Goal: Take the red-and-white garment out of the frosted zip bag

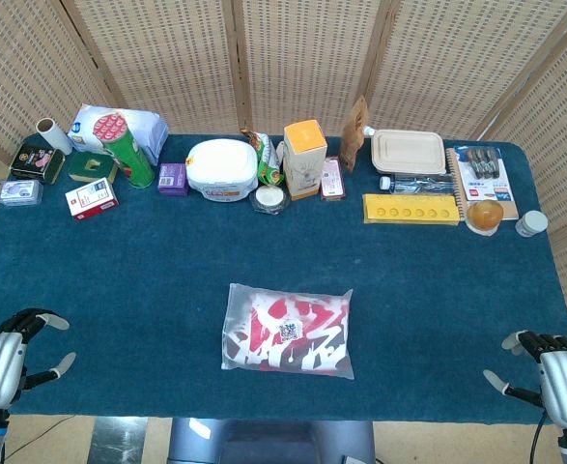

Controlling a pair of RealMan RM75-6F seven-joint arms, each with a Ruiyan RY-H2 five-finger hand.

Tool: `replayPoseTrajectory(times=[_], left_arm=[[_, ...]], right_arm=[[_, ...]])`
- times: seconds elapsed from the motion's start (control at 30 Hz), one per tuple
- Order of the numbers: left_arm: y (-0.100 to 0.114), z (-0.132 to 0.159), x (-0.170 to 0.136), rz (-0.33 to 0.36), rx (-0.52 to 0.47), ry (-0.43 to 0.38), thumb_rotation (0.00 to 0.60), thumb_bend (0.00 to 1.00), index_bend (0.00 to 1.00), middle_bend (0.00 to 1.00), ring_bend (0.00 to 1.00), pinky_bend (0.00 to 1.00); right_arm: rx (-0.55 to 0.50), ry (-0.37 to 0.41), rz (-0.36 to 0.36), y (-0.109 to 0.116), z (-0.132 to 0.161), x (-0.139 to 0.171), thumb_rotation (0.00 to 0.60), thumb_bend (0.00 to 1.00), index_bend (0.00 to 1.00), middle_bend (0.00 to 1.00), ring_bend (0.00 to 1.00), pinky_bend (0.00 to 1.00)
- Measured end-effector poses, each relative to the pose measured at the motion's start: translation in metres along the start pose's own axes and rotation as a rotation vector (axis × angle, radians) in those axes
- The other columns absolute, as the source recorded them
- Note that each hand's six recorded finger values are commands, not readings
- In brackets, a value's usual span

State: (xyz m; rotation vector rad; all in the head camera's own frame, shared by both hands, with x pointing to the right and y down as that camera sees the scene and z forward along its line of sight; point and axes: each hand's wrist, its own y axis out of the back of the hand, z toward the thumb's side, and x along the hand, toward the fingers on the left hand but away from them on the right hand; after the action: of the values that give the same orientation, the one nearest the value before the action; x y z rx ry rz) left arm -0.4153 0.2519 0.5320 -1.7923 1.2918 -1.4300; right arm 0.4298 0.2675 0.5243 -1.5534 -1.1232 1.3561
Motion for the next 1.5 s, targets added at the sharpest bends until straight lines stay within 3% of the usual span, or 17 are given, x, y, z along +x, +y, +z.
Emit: replayPoseTrajectory(times=[0.93, 1.03, 1.27, 1.5], left_arm=[[0.008, 0.001, -0.003, 0.013, 0.013, -0.005, 0.600, 0.22, 0.44, 0.38, 0.26, 0.30], [0.009, 0.001, -0.002, 0.013, 0.020, -0.008, 0.600, 0.22, 0.44, 0.38, 0.26, 0.30], [0.014, 0.002, 0.002, 0.017, 0.050, -0.017, 0.600, 0.22, 0.44, 0.38, 0.26, 0.30], [0.022, 0.005, 0.009, 0.027, 0.080, -0.035, 0.600, 0.22, 0.44, 0.38, 0.26, 0.30]], right_arm=[[-0.017, 0.033, 0.010, 0.004, 0.004, 0.002, 0.451, 0.13, 0.45, 0.55, 0.55, 0.50], [-0.033, 0.061, 0.027, 0.003, 0.009, -0.002, 0.452, 0.13, 0.43, 0.54, 0.55, 0.50], [-0.112, 0.203, 0.112, 0.000, 0.044, -0.025, 0.453, 0.13, 0.34, 0.48, 0.51, 0.50], [-0.167, 0.350, 0.244, -0.011, 0.097, -0.047, 0.455, 0.11, 0.15, 0.30, 0.38, 0.43]])
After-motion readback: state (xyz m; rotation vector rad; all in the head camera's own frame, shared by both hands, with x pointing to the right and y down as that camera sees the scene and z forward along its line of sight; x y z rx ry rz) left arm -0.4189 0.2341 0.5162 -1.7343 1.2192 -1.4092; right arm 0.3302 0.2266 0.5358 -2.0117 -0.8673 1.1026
